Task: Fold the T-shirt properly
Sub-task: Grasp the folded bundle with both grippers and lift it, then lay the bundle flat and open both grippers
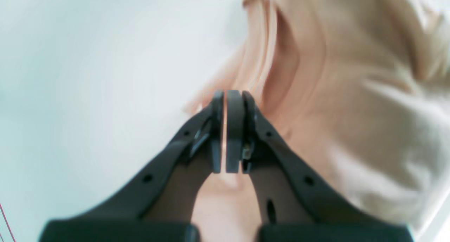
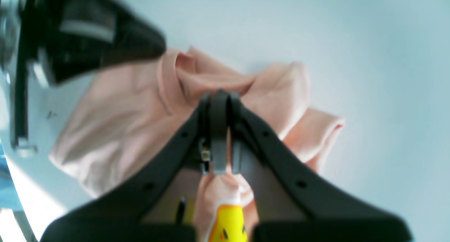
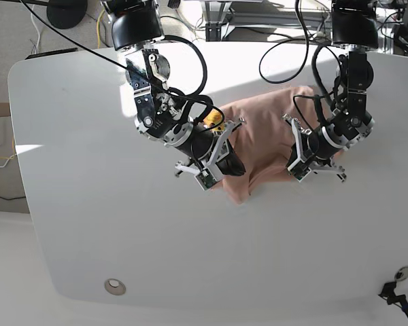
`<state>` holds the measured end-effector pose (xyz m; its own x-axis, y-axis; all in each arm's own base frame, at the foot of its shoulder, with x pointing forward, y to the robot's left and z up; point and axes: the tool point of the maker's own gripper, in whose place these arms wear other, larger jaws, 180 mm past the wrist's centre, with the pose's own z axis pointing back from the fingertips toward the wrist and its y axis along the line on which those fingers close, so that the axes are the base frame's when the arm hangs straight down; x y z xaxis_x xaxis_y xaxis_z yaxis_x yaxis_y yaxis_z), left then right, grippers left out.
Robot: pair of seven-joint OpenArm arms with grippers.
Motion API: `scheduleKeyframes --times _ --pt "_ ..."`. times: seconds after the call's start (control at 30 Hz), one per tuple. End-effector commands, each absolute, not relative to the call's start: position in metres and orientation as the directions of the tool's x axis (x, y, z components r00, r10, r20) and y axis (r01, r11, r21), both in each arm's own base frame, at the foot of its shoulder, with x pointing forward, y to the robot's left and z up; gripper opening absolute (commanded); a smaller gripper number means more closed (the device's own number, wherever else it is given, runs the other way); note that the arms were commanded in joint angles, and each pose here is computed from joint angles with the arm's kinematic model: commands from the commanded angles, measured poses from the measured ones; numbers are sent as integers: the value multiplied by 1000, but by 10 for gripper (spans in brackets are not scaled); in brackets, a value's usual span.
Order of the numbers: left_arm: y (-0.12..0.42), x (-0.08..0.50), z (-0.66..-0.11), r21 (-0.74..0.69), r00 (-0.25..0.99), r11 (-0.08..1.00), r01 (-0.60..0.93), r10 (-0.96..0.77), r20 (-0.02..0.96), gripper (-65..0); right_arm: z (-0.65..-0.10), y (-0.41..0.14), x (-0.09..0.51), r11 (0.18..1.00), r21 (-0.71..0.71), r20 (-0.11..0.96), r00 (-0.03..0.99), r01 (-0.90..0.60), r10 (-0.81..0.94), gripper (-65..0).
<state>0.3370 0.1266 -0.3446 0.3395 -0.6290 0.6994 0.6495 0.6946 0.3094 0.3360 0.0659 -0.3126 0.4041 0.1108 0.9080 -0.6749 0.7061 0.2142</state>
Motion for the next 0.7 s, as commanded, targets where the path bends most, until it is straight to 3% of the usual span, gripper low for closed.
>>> scheduleKeyframes --times 0.0,0.27,0.4,0.67 --pt "117 339 -325 321 279 692 647 -606 745 -650 -299 85 340 678 246 920 387 -693 61 -650" --pt "130 299 -366 240 389 712 660 -597 701 -650 -353 98 336 671 364 862 506 -646 19 -650" --pt "138 290 -399 169 474 733 659 -579 663 -650 -381 67 335 704 344 845 532 -622 58 -650" --pt "127 284 -413 134 485 712 689 -591 645 -650 -397 32 335 735 291 835 538 -613 118 -650"
